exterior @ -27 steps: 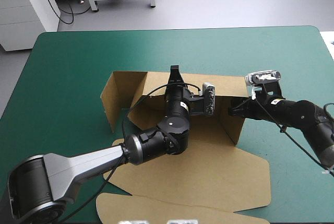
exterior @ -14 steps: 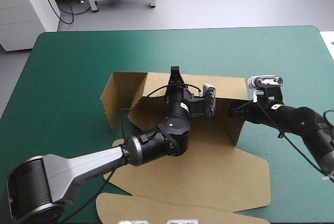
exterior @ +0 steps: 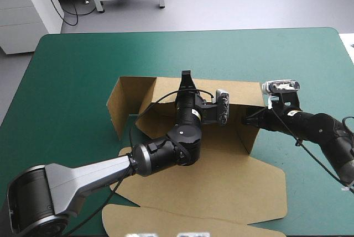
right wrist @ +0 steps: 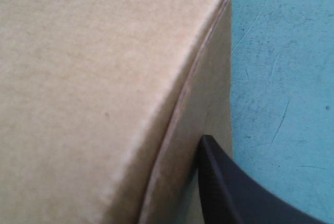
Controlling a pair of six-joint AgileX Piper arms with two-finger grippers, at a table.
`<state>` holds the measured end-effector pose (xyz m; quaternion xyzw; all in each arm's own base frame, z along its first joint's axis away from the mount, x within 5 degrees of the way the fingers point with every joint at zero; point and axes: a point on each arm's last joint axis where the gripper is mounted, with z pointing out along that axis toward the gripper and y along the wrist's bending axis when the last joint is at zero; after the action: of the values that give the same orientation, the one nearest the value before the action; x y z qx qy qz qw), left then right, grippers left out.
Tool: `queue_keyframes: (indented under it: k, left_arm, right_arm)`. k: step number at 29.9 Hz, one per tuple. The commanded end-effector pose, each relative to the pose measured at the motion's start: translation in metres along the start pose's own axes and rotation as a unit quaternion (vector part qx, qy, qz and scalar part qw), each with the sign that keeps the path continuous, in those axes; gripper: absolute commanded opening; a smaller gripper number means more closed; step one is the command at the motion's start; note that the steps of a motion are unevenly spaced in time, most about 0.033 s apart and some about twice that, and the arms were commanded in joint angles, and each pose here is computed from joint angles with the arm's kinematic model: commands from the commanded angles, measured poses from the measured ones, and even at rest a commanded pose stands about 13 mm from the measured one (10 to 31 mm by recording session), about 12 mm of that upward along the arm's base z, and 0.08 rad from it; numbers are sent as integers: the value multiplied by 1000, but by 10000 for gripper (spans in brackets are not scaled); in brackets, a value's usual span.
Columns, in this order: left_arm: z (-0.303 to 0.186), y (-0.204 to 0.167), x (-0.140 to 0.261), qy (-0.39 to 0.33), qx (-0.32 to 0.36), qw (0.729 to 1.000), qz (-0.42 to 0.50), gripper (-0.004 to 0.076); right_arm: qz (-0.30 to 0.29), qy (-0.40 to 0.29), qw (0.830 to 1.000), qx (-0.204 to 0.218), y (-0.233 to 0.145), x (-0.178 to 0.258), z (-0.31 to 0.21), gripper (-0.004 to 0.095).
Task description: Fold the box
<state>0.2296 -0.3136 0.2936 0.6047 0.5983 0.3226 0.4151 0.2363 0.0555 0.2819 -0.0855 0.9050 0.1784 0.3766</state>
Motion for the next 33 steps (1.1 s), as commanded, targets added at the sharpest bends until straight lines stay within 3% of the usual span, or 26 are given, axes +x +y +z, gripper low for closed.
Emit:
queue_keyframes:
  k: [1,14,17,25,33]
  left_arm:
    - [-3,-15,-1,-5,72,996,-49,-10]
    - [-3,-8,-2,-12,32,999,-16,-2]
    - [-2,-7,-2,-13,24,1000,-9,59]
    - [-3,-2,-3,-15,-3,1000,13,398]
    - [-20,11,-15,-48,-95,992,73,409]
  right_arm:
    - [8,80,996,-38,6,17,3,3]
    - [14,66,998,17,4,-25,-11,3]
    - [18,69,997,17,3,-28,-8,3]
    - [14,97,995,21,1,-45,-2,3]
    - [13,124,992,24,0,-65,4,3]
